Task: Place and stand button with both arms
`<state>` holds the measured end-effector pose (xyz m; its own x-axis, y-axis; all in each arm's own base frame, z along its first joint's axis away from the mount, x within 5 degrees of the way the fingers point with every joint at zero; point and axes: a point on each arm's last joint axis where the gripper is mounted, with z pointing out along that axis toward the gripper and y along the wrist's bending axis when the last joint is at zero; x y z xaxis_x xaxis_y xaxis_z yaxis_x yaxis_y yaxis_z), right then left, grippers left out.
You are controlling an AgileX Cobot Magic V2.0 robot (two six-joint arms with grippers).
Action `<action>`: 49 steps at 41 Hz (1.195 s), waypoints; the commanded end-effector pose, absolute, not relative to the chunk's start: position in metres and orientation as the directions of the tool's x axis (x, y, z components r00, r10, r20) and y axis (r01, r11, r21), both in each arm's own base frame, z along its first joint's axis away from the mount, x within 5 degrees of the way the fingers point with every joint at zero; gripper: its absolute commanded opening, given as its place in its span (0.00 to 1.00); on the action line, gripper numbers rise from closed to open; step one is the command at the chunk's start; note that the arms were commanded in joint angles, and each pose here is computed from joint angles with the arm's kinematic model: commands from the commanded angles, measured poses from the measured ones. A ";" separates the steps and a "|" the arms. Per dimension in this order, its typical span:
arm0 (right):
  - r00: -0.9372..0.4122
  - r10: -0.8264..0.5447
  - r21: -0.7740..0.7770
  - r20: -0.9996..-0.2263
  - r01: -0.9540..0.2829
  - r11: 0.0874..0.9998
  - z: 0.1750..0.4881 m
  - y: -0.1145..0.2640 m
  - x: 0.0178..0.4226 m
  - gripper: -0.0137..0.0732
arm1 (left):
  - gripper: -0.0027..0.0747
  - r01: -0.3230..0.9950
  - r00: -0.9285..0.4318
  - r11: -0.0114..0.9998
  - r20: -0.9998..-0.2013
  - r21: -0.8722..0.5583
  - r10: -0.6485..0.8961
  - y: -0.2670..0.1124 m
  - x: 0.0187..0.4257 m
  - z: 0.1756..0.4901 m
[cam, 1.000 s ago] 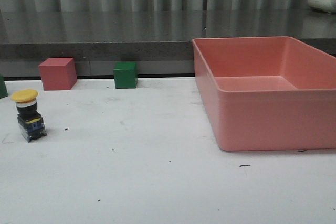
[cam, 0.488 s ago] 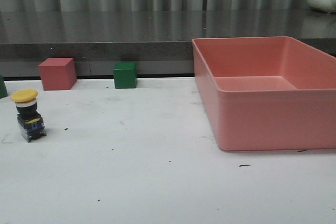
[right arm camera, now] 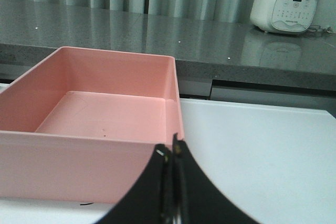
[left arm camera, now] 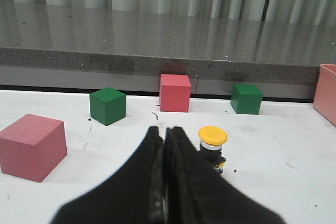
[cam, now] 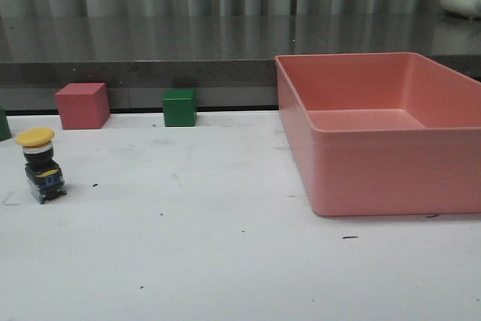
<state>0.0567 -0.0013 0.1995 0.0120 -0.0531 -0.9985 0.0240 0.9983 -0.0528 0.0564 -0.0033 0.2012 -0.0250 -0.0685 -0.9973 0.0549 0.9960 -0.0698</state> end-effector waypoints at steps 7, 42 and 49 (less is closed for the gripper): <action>0.122 -0.061 -0.057 -0.991 0.040 0.998 0.209 -0.002 0.055 0.02 | 0.01 0.055 0.057 0.996 -0.995 -0.074 -0.077 -0.003 0.055 0.204; 0.160 0.077 0.072 -0.984 -0.039 0.997 0.213 0.002 0.054 0.02 | 0.01 0.055 0.057 0.996 -0.995 -0.074 -0.077 -0.003 0.055 0.204; 0.155 0.077 0.072 -0.985 -0.038 0.997 0.213 0.002 0.054 0.02 | 0.01 0.055 0.057 0.996 -0.995 -0.074 -0.077 -0.003 0.055 0.204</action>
<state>0.0566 0.0014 0.2032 0.0517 0.0866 -0.9949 -0.0299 0.9959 0.0852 0.0564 -0.0033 0.2012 -0.0250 -0.0685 -0.9973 0.0549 0.9960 -0.0698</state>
